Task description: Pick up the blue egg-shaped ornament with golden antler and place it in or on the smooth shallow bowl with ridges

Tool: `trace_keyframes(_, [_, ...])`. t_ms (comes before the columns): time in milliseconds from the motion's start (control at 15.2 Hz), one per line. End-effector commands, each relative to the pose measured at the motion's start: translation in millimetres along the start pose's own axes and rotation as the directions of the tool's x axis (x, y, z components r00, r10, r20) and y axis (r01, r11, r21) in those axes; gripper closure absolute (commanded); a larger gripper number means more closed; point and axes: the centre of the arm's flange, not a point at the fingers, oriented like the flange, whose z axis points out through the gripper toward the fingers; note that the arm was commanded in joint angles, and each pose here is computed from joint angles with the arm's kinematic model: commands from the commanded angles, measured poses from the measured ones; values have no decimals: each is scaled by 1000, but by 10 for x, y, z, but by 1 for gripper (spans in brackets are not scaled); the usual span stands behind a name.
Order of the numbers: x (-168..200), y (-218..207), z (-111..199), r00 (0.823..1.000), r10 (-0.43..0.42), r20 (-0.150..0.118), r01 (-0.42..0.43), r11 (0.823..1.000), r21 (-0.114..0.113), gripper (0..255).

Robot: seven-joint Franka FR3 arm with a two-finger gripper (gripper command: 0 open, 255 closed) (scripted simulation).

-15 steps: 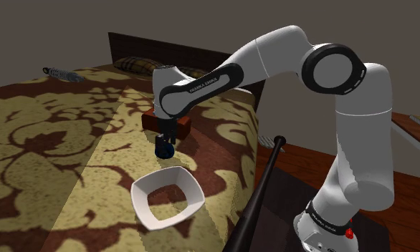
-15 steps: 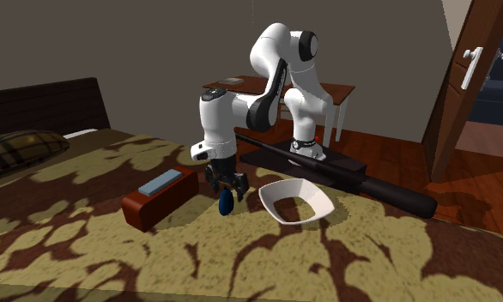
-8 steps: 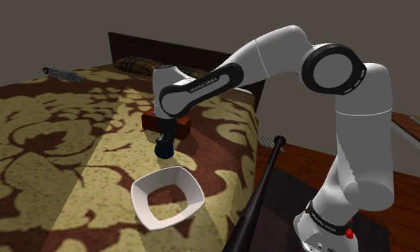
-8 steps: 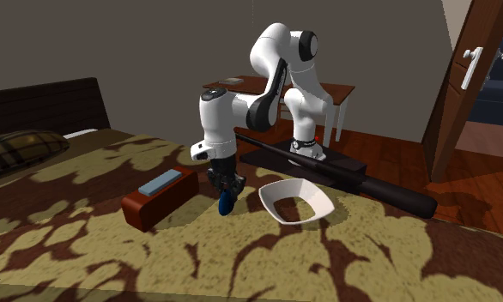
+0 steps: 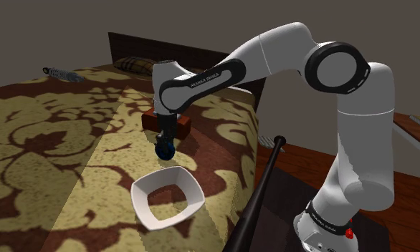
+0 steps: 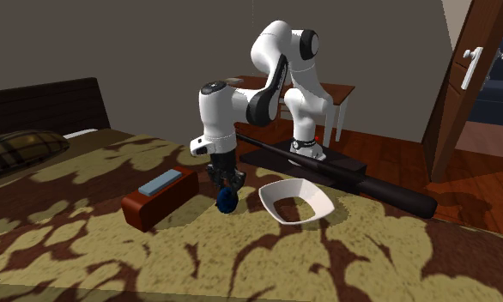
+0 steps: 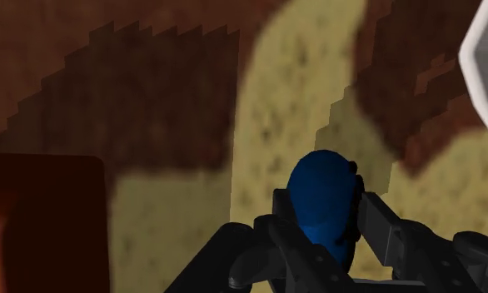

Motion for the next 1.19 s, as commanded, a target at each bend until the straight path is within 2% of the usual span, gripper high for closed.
trace_keyframes(0, [-6, -4, -95, 1000, 0, 0, 0, 1000, 0, 255])
trace_keyframes(1122, [-58, -39, -991, 1000, 0, 0, 0, 1000, 0, 255])
